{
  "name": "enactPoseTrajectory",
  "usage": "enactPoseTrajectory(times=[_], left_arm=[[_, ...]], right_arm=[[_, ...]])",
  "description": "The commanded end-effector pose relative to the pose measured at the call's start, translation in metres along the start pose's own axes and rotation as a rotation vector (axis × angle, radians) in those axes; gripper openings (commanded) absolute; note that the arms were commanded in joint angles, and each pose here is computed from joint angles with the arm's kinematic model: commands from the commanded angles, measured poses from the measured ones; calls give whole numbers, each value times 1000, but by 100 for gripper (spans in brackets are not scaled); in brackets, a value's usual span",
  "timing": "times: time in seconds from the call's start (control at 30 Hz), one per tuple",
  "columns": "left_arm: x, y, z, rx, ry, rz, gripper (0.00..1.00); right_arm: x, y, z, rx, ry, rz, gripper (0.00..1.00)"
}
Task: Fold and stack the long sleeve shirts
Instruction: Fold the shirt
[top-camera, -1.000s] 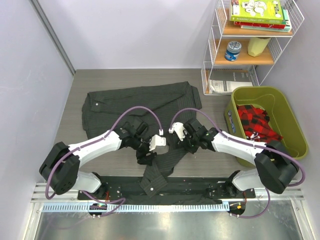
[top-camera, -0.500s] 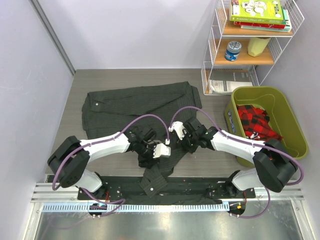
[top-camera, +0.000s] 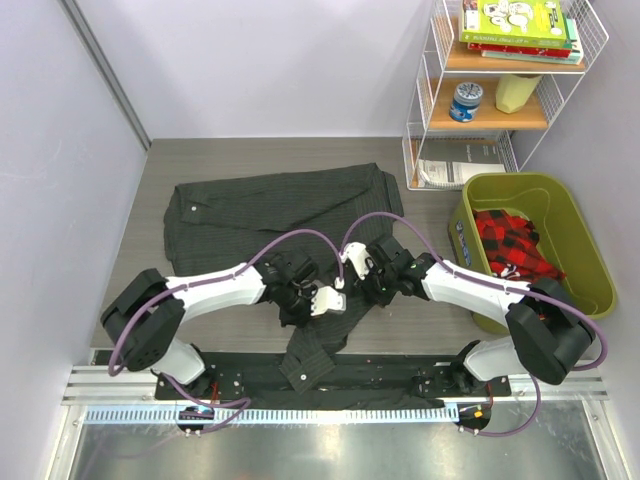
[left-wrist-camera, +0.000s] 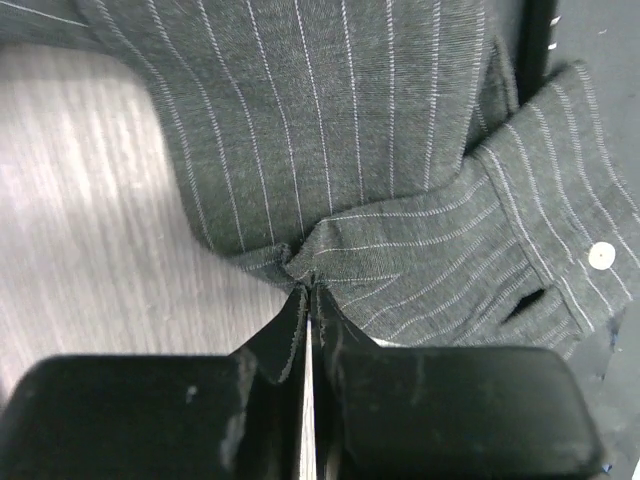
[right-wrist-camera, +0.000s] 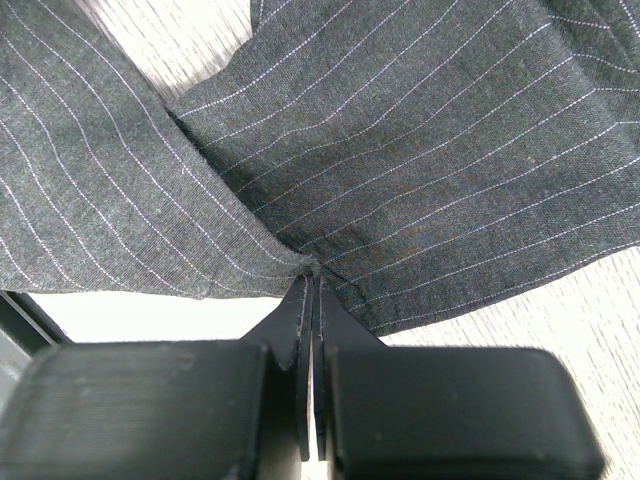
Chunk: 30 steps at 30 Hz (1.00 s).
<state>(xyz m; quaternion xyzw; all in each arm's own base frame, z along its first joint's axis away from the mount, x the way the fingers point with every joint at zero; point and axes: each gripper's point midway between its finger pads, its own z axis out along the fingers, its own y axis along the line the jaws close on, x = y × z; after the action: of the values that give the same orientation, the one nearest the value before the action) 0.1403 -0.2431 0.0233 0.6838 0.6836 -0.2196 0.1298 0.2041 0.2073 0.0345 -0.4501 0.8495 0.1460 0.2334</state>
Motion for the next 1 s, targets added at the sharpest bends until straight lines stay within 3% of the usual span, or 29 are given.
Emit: enactPoseTrajectory(times=[0.0,0.13,0.3,0.47,0.57,0.7,0.9,0.97], left_arm=[[-25,-7,-29,-18,-100,67,0],[-47,-22,-58,-3,-209,108,0],[-49,-27,-62,8,-187,75,0],[-86,-36,-82,12,-292,93,0],[-130,-54,-104,34,-373,142,0],[-166,-113,-99,172,-386,260,0],[-122,-116,-59,156,-193,336,0],[-112,-119,-70,137,-205,358,9]], right_arm=[[-21,-2,-6,4,-61,-1,1],[-25,-2,-6,1,-71,8,1],[-29,-3,-6,4,-78,9,1],[-37,-4,-8,10,-92,27,1],[-45,-11,-10,32,-106,68,1],[-59,-18,-12,46,-128,120,1],[-71,-37,-38,77,-210,200,1],[-72,-35,-49,62,-248,195,1]])
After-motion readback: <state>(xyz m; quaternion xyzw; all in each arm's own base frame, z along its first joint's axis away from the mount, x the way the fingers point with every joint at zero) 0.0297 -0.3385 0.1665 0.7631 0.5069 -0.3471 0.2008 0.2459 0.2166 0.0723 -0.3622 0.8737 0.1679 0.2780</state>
